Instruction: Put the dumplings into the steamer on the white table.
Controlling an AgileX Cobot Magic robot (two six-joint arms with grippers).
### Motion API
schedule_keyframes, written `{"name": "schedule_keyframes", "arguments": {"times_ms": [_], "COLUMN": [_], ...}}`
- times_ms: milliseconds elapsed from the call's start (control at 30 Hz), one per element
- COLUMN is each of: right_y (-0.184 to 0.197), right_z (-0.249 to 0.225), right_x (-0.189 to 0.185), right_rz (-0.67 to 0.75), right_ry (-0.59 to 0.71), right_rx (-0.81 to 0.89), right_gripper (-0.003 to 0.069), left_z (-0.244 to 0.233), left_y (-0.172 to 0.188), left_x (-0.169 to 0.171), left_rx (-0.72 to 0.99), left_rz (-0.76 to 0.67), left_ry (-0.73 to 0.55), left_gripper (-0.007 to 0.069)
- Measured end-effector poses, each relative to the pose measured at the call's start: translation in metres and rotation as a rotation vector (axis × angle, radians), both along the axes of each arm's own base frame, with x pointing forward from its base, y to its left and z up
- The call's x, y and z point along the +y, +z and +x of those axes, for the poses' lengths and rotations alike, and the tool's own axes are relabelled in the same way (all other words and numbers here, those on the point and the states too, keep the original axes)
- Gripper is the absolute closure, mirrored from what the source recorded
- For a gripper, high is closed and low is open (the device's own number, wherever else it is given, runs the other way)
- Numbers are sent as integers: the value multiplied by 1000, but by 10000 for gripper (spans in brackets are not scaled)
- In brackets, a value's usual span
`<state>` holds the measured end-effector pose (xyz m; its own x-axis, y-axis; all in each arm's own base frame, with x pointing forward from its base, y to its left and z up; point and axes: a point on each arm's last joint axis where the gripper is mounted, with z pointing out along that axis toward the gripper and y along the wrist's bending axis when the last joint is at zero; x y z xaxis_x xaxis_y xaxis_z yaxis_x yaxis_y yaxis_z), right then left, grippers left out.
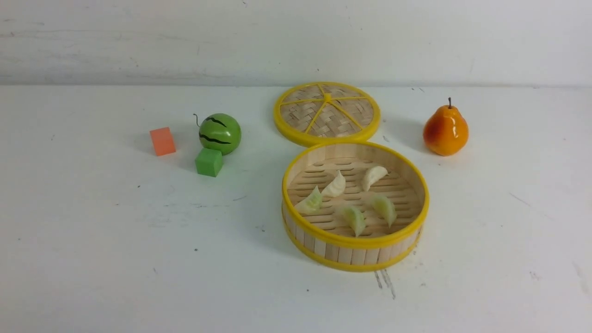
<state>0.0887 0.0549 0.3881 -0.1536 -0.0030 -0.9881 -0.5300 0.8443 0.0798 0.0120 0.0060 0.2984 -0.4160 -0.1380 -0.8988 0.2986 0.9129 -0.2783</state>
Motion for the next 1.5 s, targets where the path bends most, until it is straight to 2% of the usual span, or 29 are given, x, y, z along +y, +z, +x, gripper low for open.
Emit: {"name": "schedule_keyframes", "arguments": {"times_ms": [567, 733, 900, 933, 1067, 1233, 1333, 1500], "right_y": [-3, -2, -23, -47, -91, -144, -166, -193], "right_z": [-11, -30, -36, -32, -30, -33, -34, -32], "right_x": [-5, -13, -18, -19, -27, -39, -46, -54], "right_rz": [0, -1, 30, 34, 86, 169, 177, 105], "right_ry": [5, 13, -4, -32, -139, -302, -418, -569], "right_rx": [-9, -44, -80, -93, -164, -155, -136, -55], "right_gripper": [664, 664, 672, 675, 676, 676, 676, 676], "left_z": [0, 0, 0, 0, 0, 0, 0, 0], "left_y": [0, 0, 0, 0, 0, 0, 0, 0], "left_x": [0, 0, 0, 0, 0, 0, 0, 0], "left_rx": [0, 1, 0, 0, 0, 0, 0, 0], "left_rz": [-1, -1, 0, 0, 0, 0, 0, 0], "left_ry": [0, -1, 0, 0, 0, 0, 0, 0], "left_gripper": [550, 544, 539, 537, 533, 533, 529, 526]}}
